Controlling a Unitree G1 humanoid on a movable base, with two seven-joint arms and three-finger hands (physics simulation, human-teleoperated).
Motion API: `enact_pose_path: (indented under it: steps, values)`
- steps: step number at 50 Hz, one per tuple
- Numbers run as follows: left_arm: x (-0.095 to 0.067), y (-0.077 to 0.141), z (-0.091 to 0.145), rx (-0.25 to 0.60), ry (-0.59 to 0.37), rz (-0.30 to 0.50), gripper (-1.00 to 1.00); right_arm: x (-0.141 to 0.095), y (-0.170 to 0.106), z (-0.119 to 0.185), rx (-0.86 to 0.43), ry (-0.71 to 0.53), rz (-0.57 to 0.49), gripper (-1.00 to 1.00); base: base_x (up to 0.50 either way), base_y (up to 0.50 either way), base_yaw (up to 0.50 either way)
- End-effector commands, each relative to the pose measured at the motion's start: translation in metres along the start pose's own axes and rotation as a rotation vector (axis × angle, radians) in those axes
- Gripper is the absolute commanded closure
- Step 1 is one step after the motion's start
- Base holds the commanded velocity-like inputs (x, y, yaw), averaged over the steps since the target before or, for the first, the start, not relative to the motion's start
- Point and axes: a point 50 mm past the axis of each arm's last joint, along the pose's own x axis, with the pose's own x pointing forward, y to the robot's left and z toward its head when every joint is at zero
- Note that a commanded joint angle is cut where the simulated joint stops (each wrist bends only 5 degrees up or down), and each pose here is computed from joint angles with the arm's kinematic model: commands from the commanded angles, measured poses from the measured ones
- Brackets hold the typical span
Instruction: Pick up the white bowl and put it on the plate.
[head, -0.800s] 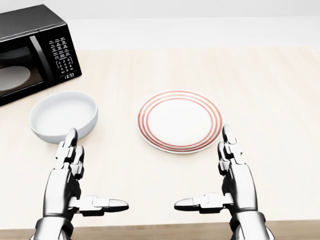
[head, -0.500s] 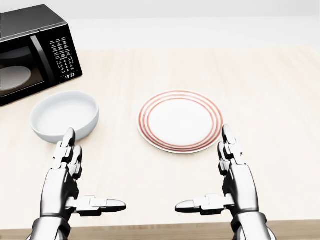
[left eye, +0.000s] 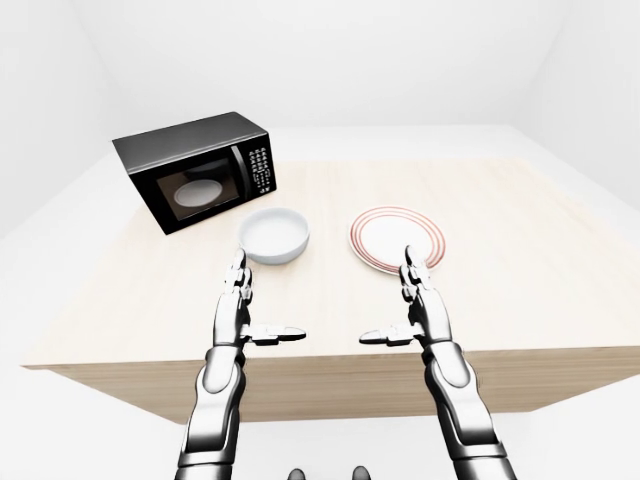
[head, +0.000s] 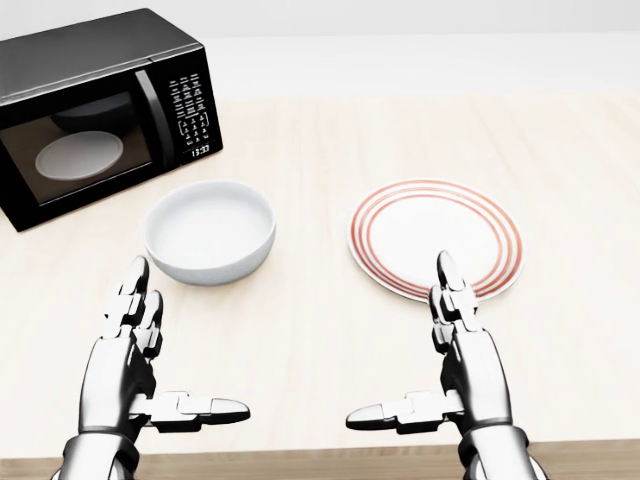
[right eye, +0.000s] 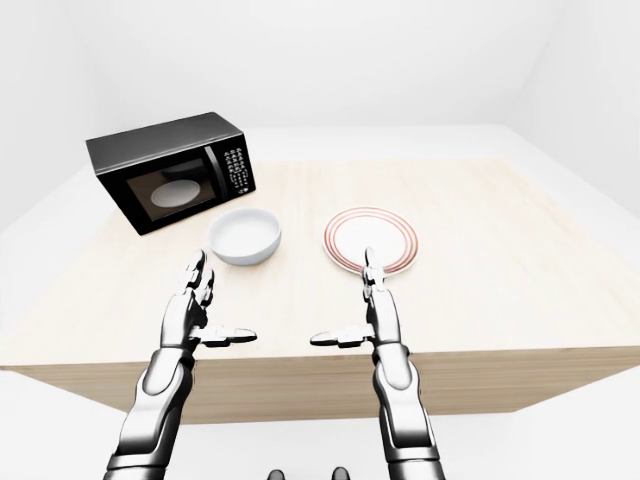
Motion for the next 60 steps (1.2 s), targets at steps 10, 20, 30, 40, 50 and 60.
enact_pose_path:
  steps: [10,20,30,40,50,60]
  values:
    - [0.0001,0.0002,-0.0002,0.0,0.0,0.0,-1.0,0.0003,0.0016,-0.0016,-0.002,0.0,0.008,-1.0,0.0,0.37,0.0]
    - [0.0001,0.0002,-0.0002,0.0,0.0,0.0,-1.0,0.0003,0.0023,-0.0018,-0.003,0.0,0.01,-1.0,0.0,0.37,0.0]
    - [0.0001,0.0002,-0.0002,0.0,0.0,0.0,-1.0,0.0012,0.0023,-0.0037,-0.005,0.003,0.01,-1.0,0.0,0.36,0.0]
    - [0.0001,0.0002,-0.0002,0.0,0.0,0.0,-1.0,0.0024,0.0031,-0.0057,-0.002,0.008,0.008,-1.0,0.0,0.04,0.0]
    - [0.0001,0.0002,-0.0002,0.0,0.0,0.0,-1.0,0.0034,0.0034,-0.0058,0.024,0.021,0.009,-1.0,0.0,0.0,0.0]
    - [0.0001,0.0002,-0.0001,0.0,0.0,0.0,-1.0,0.0034,0.0041,-0.0047,0.019,0.015,0.01,-1.0,0.03,0.0,0.0]
